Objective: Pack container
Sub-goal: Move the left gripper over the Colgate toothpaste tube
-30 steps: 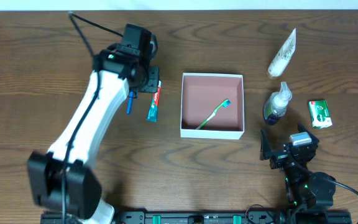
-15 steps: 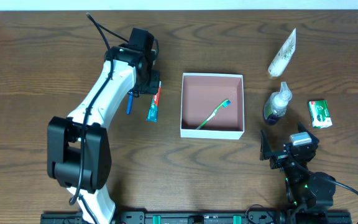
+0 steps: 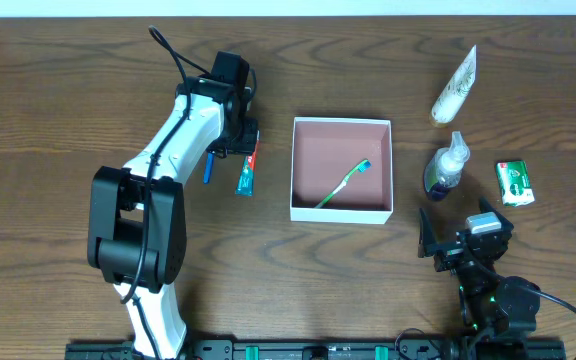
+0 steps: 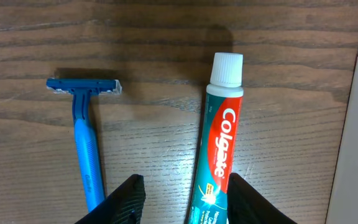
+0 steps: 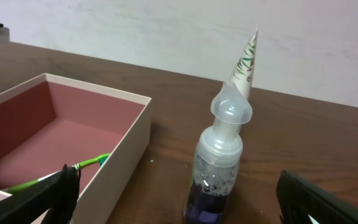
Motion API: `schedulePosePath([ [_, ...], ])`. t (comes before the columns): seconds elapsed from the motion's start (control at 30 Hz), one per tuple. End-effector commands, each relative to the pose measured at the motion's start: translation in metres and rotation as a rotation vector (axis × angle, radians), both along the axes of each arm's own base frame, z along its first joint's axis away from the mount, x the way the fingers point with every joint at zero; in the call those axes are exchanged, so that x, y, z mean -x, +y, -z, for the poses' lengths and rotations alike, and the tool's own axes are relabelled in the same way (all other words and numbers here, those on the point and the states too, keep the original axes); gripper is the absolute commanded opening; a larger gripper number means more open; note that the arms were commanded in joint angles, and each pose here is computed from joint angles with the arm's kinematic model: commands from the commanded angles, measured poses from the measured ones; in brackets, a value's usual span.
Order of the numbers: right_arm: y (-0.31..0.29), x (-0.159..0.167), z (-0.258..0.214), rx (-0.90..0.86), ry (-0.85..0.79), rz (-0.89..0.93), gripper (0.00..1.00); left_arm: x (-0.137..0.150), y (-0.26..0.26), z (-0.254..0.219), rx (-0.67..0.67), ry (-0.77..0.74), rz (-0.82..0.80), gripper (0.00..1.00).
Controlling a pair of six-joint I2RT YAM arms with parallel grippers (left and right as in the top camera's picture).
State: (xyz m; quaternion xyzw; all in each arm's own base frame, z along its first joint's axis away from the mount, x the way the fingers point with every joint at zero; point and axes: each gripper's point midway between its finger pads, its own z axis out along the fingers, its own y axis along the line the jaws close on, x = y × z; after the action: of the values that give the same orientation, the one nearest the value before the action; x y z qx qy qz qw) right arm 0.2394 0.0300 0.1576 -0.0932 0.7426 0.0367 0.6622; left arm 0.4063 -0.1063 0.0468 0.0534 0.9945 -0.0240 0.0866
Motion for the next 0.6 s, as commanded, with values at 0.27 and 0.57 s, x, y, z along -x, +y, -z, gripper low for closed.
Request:
schedulePosePath([
  [0.27,-0.0012,0.0000,0.0009,0.009,-0.003,0.003,0.99,0.0025,-0.0050,0.0069,0.024,0.017,0.055,0.44],
  [0.57,-0.0011,0.0000,0.0009,0.009,-0.003,0.002,0.99,0.0065,-0.0040,0.0109,0.019,0.028,0.073,0.44],
])
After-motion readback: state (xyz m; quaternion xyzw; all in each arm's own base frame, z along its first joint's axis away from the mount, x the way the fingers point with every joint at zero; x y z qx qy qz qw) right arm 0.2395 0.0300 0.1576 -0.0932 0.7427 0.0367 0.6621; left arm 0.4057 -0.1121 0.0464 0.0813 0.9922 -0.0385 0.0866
